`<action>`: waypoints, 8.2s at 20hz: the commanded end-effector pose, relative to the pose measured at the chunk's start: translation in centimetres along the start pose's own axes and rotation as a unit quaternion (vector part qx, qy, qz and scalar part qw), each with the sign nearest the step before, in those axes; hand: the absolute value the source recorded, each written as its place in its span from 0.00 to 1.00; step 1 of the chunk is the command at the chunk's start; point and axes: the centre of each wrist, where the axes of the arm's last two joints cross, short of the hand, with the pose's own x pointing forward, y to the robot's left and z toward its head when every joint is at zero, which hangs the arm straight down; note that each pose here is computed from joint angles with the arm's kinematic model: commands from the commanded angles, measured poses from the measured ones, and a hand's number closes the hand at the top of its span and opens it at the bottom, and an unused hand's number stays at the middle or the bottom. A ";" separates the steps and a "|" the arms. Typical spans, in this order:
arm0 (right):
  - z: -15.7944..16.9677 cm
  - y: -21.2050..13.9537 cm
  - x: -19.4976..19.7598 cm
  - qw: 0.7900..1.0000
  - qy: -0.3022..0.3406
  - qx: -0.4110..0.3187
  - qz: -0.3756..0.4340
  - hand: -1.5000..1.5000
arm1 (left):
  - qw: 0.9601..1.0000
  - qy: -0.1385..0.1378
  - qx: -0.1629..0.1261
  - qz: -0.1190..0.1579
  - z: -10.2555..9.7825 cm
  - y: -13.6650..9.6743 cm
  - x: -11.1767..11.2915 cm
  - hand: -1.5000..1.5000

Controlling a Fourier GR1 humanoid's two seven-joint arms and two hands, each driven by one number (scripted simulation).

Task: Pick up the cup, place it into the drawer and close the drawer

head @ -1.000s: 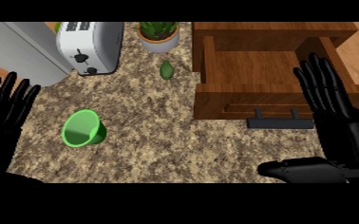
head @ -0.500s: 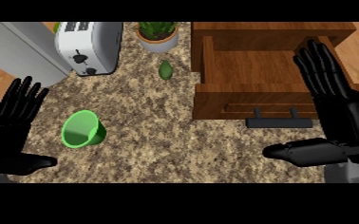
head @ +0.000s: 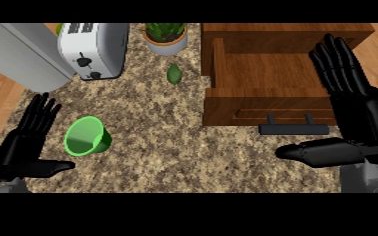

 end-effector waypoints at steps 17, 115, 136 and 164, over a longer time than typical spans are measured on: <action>-1.9 -0.1 -0.3 1.000 -0.010 0.006 -0.002 0.00 | 0.999 0.029 0.027 -0.016 1.6 2.9 -9.6 0.00; -5.2 -0.8 0.6 0.997 -0.036 0.070 -0.013 0.00 | 0.976 -0.028 -0.141 -0.164 -22.9 -33.7 8.8 0.00; -2.5 2.7 -0.1 0.908 0.089 0.380 0.152 0.00 | 0.991 -0.108 -0.068 0.025 -23.3 -34.6 11.1 0.00; -10.0 -2.9 -15.0 0.917 0.174 0.225 0.280 1.00 | 0.984 -0.109 -0.087 0.109 -20.4 -25.1 6.0 0.00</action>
